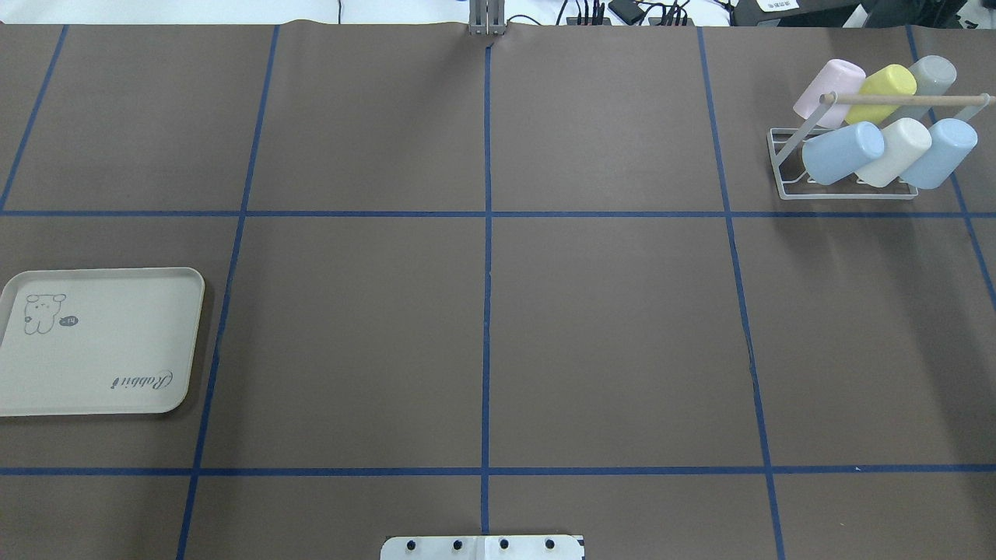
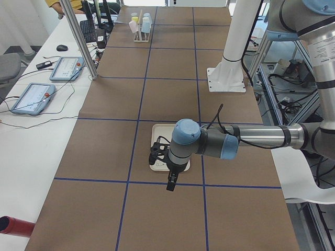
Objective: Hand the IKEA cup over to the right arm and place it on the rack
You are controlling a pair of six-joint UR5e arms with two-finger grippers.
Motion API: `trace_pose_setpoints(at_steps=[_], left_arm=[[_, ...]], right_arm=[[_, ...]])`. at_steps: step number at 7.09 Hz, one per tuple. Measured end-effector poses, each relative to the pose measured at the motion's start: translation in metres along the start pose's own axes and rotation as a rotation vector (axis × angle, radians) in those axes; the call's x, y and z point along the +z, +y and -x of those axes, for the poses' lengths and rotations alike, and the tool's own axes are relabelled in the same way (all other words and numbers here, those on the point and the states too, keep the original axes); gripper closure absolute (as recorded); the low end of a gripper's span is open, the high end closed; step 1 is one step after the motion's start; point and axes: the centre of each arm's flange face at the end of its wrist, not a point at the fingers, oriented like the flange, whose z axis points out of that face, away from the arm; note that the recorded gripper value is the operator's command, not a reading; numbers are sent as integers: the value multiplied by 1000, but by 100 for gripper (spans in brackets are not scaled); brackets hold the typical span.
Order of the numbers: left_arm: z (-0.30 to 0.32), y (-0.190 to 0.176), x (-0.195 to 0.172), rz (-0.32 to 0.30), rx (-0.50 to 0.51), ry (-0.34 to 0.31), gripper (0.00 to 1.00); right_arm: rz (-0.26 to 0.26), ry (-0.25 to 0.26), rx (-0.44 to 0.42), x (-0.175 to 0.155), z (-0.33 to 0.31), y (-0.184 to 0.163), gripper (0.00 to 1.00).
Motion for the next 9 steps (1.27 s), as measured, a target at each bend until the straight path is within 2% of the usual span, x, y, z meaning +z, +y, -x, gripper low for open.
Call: trace_pose_setpoints(at_steps=[9], left_arm=[[12,11,16,36,-30,2,0]], right_arm=[[-2,-2,-1,-1,1,0,0]])
